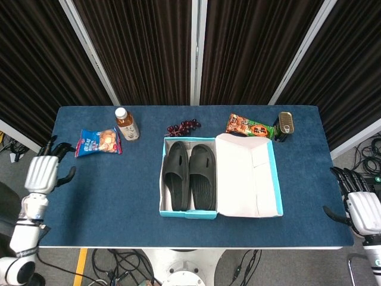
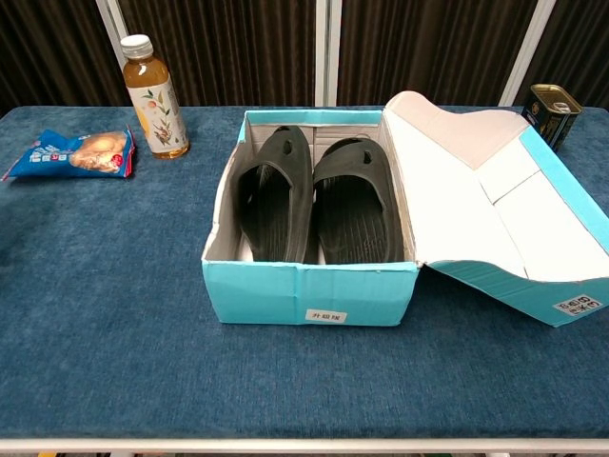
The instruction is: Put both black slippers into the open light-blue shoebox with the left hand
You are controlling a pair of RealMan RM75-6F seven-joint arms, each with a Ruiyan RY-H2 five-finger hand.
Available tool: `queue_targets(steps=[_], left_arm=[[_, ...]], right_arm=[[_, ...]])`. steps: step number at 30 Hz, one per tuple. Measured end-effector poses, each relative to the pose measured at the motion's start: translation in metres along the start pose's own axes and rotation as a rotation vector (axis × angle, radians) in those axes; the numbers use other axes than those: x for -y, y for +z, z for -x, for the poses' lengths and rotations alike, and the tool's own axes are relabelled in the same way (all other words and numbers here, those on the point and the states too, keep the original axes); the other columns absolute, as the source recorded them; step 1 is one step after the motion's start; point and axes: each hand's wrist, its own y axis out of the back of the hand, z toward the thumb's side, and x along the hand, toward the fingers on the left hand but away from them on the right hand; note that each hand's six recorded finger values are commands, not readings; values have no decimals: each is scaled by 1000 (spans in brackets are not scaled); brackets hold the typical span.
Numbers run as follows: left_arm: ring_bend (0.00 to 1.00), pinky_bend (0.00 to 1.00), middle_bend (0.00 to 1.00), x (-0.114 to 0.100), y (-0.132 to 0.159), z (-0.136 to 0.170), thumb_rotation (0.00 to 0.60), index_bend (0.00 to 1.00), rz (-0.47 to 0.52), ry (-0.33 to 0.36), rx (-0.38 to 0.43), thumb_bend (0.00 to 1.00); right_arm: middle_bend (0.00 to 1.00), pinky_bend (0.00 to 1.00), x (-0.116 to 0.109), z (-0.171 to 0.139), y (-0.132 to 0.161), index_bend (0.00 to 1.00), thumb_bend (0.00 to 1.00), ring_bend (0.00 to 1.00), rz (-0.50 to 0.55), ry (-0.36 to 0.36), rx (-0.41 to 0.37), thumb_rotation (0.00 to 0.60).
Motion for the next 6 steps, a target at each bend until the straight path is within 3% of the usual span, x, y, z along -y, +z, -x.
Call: queue_targets(steps=[6], left_arm=[[0,149,206,-13,-26,51,600,284,-35,37,-90,350]], right_arm=[[67,75,3,-8,10,0,127,0,3,-28,-28,600]])
